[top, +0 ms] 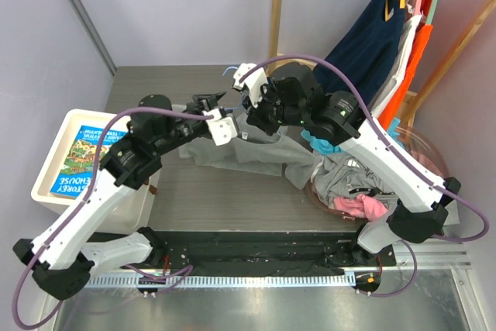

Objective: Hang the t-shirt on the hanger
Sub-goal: Place the hanger at the clothesline.

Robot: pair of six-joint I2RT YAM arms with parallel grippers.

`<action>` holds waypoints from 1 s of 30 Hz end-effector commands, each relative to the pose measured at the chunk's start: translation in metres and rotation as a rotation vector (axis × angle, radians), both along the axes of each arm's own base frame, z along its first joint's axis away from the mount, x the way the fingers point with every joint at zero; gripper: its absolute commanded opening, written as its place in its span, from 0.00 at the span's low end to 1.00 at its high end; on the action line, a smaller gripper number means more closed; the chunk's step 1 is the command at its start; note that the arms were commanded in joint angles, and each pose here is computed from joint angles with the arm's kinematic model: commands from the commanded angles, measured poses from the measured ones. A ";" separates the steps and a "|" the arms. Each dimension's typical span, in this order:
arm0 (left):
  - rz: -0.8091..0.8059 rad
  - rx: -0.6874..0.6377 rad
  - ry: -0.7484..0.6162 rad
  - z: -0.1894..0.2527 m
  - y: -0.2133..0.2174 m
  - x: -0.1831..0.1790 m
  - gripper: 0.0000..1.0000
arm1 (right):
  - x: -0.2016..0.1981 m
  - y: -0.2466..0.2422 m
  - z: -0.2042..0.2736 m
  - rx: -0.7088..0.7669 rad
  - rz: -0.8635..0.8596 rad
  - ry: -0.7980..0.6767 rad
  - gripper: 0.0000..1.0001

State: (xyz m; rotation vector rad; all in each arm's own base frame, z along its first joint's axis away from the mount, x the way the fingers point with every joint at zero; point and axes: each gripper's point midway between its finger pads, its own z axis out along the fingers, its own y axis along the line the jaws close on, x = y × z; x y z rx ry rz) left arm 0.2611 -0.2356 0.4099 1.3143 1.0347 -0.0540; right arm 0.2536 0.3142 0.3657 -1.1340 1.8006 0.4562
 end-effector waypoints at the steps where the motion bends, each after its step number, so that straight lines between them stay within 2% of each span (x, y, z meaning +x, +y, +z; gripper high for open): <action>1: -0.032 -0.007 -0.046 0.007 -0.015 0.010 0.45 | -0.025 0.000 0.033 0.137 0.062 0.005 0.01; 4: -0.095 0.008 -0.025 -0.001 -0.024 0.002 0.43 | -0.021 -0.004 0.032 0.127 0.029 -0.004 0.01; 11: -0.133 0.023 0.033 -0.014 -0.030 -0.004 0.41 | -0.021 -0.004 0.036 0.154 0.017 -0.001 0.01; 12: -0.130 0.027 0.034 -0.015 -0.031 -0.003 0.38 | -0.024 -0.002 0.038 0.167 0.030 0.007 0.01; 13: -0.114 0.036 0.037 -0.018 -0.031 0.002 0.28 | -0.032 0.001 0.041 0.186 0.068 0.022 0.01; 15: -0.104 0.037 0.038 -0.016 -0.031 0.005 0.20 | -0.041 0.004 0.040 0.204 0.103 0.051 0.01; 16: -0.098 0.040 0.041 -0.017 -0.031 0.007 0.10 | -0.047 0.004 0.039 0.211 0.129 0.063 0.01; 17: -0.094 0.048 0.033 -0.017 -0.031 0.008 0.06 | -0.057 0.006 0.041 0.226 0.178 0.083 0.01; 18: -0.078 0.034 0.015 -0.013 -0.030 0.012 0.01 | -0.064 0.006 0.041 0.237 0.198 0.103 0.09; 20: -0.092 0.021 0.009 -0.009 -0.028 0.009 0.00 | -0.082 0.005 0.042 0.259 0.255 0.157 0.33; 21: -0.104 0.016 0.017 -0.009 -0.019 0.008 0.00 | -0.088 0.003 0.042 0.265 0.273 0.180 0.61; 22: -0.145 0.010 0.026 -0.013 -0.019 0.002 0.00 | -0.094 0.000 0.036 0.263 0.277 0.221 0.71; 24: -0.197 -0.013 -0.036 -0.002 -0.012 -0.014 0.00 | -0.100 -0.014 0.040 0.293 0.277 0.238 0.78; 27: -0.263 0.023 -0.066 -0.014 -0.008 -0.033 0.00 | -0.102 -0.035 0.029 0.309 0.253 0.298 0.75; 30: -0.277 0.041 -0.040 -0.023 -0.007 -0.038 0.00 | -0.121 -0.048 0.012 0.286 0.293 0.468 0.75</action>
